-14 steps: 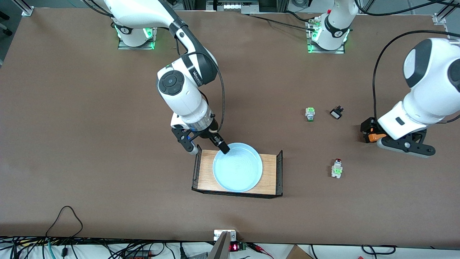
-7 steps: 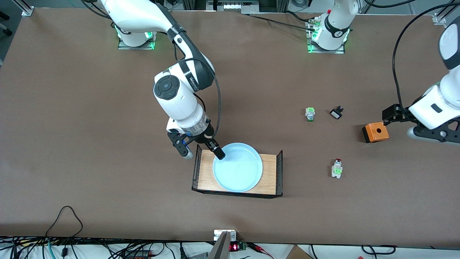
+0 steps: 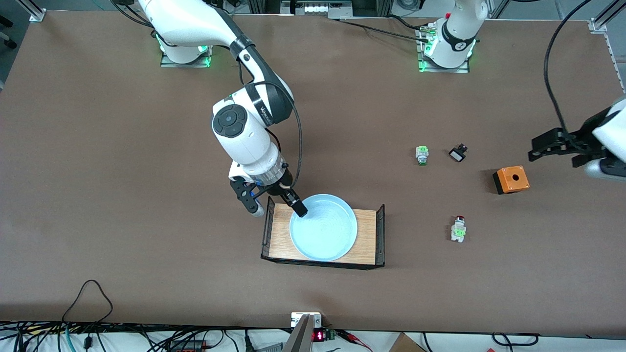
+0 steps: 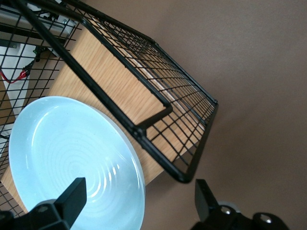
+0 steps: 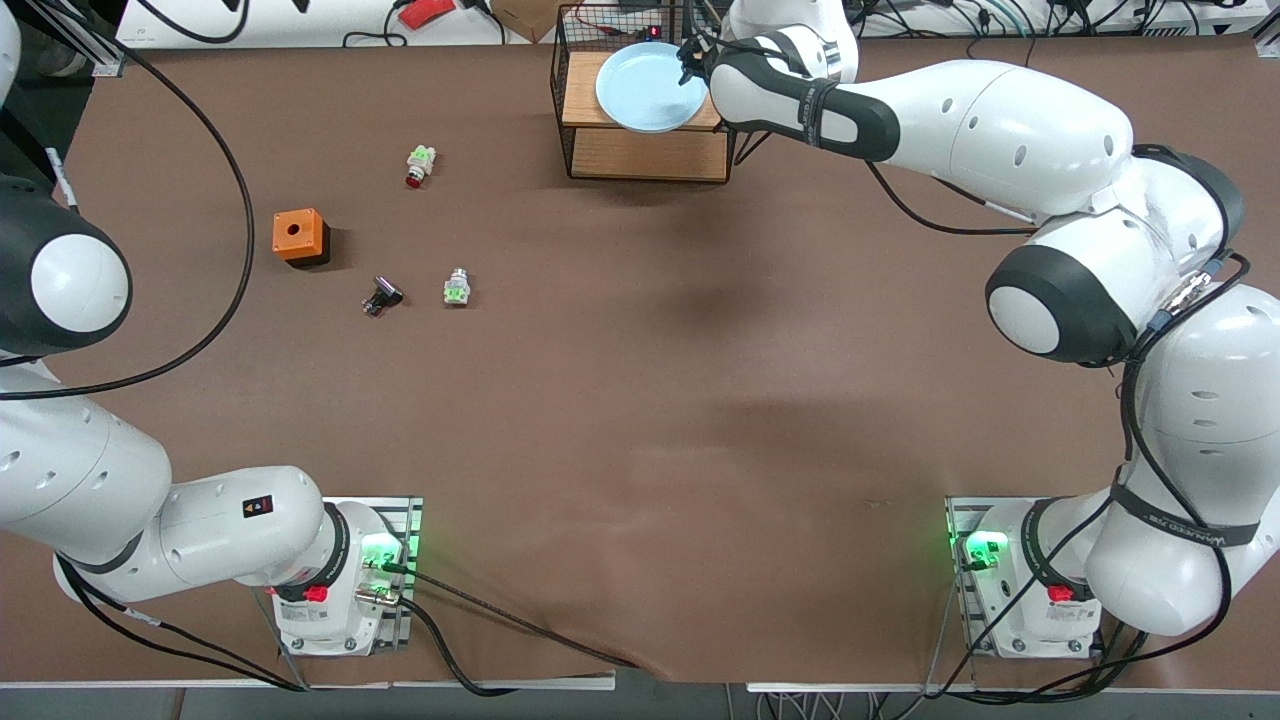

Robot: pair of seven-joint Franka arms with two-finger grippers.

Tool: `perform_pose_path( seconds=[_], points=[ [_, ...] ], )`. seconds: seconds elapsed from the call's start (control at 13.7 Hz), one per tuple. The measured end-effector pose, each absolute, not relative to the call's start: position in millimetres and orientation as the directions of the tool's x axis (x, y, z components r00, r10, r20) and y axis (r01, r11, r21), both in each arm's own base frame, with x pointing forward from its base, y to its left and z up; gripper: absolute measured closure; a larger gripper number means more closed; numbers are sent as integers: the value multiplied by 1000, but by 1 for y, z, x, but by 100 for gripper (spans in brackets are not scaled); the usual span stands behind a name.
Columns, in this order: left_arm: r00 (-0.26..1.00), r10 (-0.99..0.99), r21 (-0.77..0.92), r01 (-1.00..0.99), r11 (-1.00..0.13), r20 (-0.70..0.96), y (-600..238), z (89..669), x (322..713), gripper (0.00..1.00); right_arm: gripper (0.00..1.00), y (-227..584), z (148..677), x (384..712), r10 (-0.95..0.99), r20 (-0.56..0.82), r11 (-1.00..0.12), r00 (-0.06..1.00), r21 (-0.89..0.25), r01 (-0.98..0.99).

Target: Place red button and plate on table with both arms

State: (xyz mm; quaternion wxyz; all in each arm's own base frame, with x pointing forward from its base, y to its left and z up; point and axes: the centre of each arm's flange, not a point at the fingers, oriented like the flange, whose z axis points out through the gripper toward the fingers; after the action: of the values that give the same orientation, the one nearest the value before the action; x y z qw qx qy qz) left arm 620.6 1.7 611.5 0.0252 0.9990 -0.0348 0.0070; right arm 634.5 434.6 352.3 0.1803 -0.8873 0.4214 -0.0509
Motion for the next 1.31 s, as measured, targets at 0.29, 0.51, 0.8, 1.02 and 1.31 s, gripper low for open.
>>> perform_pose_path(
  seconds=[0.29, 0.51, 0.8, 1.02, 1.31],
  points=[
    [999, 36, 4, 36, -999, 3, -17, 630, 582, 0, 4, 437, 347, 634, -765, -60, -580, 641, -367, -727],
    [997, 71, -6, 71, -997, 22, -4, 619, 575, 0, 10, 438, 347, 634, -765, -57, -578, 641, -378, -724],
    [997, 74, -10, 74, -997, -3, -3, 601, 573, 0, 11, 447, 344, 628, -758, -63, -585, 649, -376, -719],
    [997, 82, -11, 82, -997, -4, 2, 600, 573, 0, 14, 457, 336, 622, -750, -68, -594, 657, -367, -716],
    [997, 81, -11, 81, -997, -5, 1, 599, 573, 0, 41, 457, 333, 621, -751, -68, -594, 657, -365, -717]
  ],
)
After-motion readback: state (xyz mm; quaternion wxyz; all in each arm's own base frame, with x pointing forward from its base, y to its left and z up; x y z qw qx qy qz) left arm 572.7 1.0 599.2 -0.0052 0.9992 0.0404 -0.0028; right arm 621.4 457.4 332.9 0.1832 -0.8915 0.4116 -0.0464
